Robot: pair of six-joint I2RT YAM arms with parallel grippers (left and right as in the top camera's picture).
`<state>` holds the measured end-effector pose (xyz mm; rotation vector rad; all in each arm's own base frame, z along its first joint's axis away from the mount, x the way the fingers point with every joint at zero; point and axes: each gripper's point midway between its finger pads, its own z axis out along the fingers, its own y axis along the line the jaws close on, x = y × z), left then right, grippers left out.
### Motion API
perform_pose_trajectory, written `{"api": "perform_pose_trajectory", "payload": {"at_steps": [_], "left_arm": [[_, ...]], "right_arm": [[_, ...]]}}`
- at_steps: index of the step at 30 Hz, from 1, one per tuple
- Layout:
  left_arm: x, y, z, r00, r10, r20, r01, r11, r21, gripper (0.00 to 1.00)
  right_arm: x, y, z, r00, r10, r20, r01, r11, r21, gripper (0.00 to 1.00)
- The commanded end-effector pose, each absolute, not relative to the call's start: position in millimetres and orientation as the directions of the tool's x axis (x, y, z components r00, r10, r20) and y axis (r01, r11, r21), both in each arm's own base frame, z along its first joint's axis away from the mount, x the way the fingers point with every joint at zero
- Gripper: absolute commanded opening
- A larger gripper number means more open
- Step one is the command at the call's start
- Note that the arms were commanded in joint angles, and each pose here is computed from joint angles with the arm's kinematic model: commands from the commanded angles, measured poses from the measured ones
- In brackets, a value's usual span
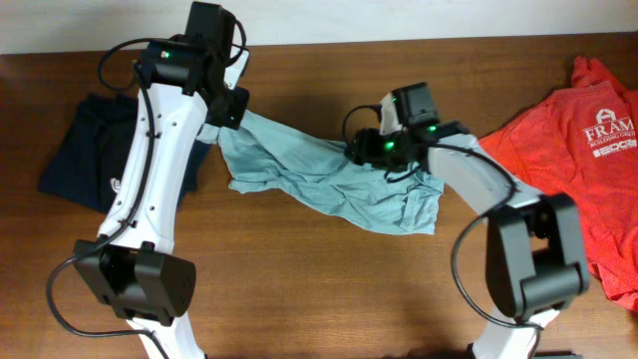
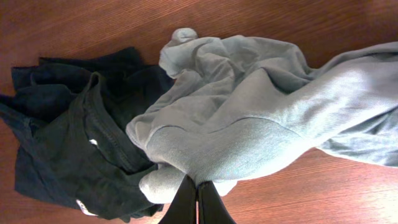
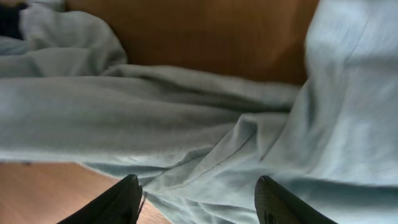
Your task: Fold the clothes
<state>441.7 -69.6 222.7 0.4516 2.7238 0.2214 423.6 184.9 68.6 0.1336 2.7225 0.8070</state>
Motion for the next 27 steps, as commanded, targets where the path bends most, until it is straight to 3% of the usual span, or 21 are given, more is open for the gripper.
{"api": "perform_pose_trajectory", "payload": {"at_steps": [1, 8, 16, 21, 23, 27], "left_arm": [[440.7, -75.1, 236.7, -0.867, 0.34, -0.366, 0.277, 0.937, 0.214, 0.01], [440.1, -77.1, 236.5, -0.865, 0.344, -0.365, 0.282, 0.935, 0.214, 0.0], [440.1, -77.1, 236.7, -0.865, 0.344, -0.365, 0.282, 0.935, 0.214, 0.0], [438.8, -76.8, 236.2, -0.867, 0.344, -0.36, 0.283, 0.935, 0.213, 0.01], [437.8, -76.5, 235.8, -0.869, 0.345, -0.355, 0.283, 0.935, 0.213, 0.01], [436.8, -76.1, 235.3, -0.87, 0.345, -0.351, 0.285, 0.935, 0.214, 0.01]], "right_arm": [[420.8, 184.4, 47.7, -0.924, 0.364, -0.118, 0.25, 0.806, 0.536, 0.63], [425.3, 177.2, 39.8, -0.874, 0.479, -0.077, 0.376, 0.769, 0.517, 0.64], [436.3, 167.3, 26.1, -0.845, 0.522, -0.119, 0.411, 0.775, 0.48, 0.62], [438.4, 167.9, 18.9, -0.838, 0.535, -0.109, 0.427, 0.766, 0.481, 0.39], [438.4, 167.9, 18.9, -0.838, 0.535, -0.109, 0.427, 0.766, 0.481, 0.34], [438.6, 166.2, 22.8, -0.843, 0.525, -0.112, 0.414, 0.769, 0.488, 0.1]]}}
